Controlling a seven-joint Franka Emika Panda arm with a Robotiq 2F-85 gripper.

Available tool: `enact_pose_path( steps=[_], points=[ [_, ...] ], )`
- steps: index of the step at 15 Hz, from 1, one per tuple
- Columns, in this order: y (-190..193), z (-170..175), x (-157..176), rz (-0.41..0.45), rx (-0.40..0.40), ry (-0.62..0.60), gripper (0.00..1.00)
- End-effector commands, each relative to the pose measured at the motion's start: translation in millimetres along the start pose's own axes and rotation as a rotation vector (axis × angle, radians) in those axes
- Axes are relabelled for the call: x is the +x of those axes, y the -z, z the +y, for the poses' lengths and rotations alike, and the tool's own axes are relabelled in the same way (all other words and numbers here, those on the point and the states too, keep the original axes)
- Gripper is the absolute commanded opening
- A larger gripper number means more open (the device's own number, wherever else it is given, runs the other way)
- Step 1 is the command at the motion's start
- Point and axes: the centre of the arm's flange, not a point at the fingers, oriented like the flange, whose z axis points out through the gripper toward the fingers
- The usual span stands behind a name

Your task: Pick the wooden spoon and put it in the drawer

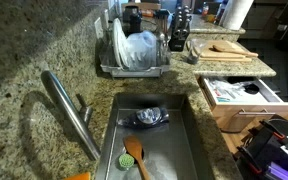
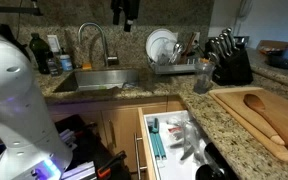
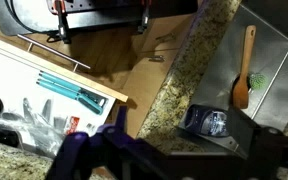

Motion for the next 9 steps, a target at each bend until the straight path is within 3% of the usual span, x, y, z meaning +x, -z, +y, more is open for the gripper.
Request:
enact_pose_path(
  steps=[1, 3, 6, 9],
  points=[
    [0.0, 0.0, 0.0, 0.0, 0.0, 0.0, 1.0],
    [-26.6, 41.8, 18.4, 0.001, 0.068, -0.153, 1.0],
    [-63.2, 114.7, -2.4, -0.001, 0.092, -0.315, 1.0],
    [-105.5, 184.2, -29.5, -0.028, 0.168, -0.492, 1.0]
  ],
)
